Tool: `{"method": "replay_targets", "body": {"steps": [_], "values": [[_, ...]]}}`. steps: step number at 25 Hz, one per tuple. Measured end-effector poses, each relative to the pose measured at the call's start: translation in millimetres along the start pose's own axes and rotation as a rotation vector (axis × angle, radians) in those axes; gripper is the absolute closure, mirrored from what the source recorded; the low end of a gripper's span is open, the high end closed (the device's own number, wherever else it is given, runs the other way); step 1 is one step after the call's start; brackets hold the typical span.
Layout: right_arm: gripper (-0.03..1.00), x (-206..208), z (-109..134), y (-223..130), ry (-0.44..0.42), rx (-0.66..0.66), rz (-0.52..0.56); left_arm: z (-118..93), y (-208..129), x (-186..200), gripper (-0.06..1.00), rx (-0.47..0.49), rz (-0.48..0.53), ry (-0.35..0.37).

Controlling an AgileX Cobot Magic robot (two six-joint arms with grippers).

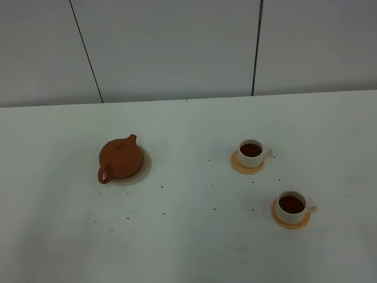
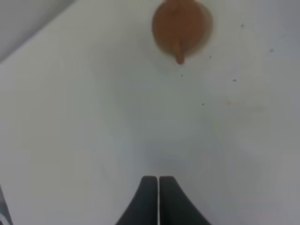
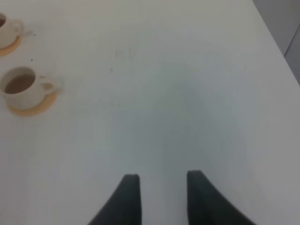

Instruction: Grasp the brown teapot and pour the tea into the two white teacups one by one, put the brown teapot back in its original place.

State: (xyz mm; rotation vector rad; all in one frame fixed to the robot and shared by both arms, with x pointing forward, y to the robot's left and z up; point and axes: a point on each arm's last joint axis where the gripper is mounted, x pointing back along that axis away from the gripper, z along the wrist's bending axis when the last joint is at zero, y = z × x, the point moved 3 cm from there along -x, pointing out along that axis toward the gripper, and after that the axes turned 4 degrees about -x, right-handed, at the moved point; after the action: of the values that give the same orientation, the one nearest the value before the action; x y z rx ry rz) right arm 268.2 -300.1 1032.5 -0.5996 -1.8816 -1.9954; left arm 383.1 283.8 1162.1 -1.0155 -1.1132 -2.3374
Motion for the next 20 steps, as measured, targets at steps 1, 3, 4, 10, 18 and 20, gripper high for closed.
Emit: {"method": "replay_targets", "body": {"steps": [1, 3, 4, 10, 18, 20], "values": [[0.73, 0.0, 0.0, 0.0, 0.0, 0.0, 0.0, -3.0, -10.0, 6.0, 0.89, 0.015, -0.035, 0.02], [0.73, 0.0, 0.0, 0.0, 0.0, 0.0, 0.0, -8.9, -26.4, 15.5, 0.89, 0.064, -0.111, 0.052], [0.73, 0.0, 0.0, 0.0, 0.0, 0.0, 0.0, -11.7, -35.3, 20.2, 0.89, 0.085, -0.147, 0.071], [0.73, 0.0, 0.0, 0.0, 0.0, 0.0, 0.0, -21.3, -79.7, 29.5, 0.89, 0.202, -0.26, 0.19], [0.73, 0.0, 0.0, 0.0, 0.0, 0.0, 0.0, -39.7, -121.8, 2.5, 0.89, 0.319, -0.296, 0.257], [0.73, 0.0, 0.0, 0.0, 0.0, 0.0, 0.0, -46.3, -126.3, -4.7, 0.89, 0.371, -0.33, 0.237]]}}
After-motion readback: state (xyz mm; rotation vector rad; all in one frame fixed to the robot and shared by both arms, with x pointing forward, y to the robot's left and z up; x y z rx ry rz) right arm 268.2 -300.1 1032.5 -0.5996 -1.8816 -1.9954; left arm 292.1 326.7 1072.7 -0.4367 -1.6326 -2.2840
